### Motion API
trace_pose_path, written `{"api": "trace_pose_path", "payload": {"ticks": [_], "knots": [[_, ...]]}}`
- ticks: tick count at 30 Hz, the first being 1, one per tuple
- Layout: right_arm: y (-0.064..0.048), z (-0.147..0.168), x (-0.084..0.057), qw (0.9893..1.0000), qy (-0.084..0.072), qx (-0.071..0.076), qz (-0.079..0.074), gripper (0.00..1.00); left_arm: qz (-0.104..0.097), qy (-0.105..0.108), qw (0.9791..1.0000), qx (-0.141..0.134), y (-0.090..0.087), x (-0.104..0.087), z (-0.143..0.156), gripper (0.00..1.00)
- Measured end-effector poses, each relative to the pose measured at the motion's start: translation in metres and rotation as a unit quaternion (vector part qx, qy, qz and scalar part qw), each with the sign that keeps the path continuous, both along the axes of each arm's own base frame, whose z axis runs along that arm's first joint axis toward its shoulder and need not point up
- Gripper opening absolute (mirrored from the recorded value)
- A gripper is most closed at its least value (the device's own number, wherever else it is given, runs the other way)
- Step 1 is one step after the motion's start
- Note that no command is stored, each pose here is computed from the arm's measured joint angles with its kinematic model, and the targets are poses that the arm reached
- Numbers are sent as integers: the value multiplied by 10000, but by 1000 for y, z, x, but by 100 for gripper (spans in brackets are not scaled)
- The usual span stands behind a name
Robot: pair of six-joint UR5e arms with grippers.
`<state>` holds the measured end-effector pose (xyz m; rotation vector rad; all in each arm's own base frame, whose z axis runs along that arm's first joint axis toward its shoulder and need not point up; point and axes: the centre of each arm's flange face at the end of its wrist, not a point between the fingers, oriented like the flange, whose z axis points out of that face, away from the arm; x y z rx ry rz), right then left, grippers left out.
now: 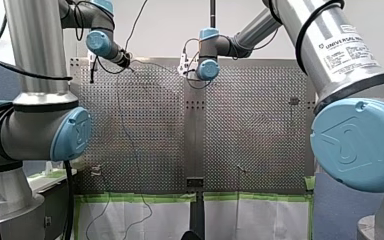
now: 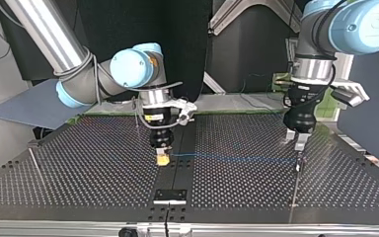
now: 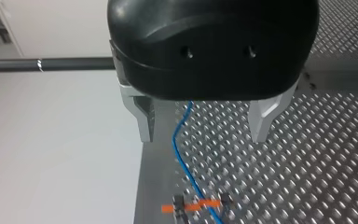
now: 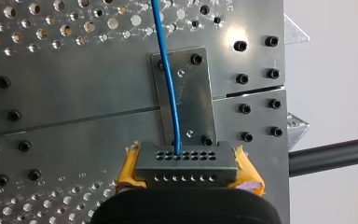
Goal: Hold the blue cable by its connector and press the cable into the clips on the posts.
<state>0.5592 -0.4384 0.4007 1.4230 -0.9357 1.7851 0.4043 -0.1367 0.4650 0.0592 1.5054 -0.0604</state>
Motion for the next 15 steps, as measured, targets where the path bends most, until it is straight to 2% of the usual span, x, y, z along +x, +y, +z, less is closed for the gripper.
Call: {"api": "trace_pose_path", "payload": {"ticks": [6,15], "knots": [[-1,-1,0,10000,0,8,-4,0,-278,-174,9992,-229,-10,2,3,100],[-1,-2,0,10000,-5,10,2,0,-434,-231,9978,-439,-23,16,-8,100]]}}
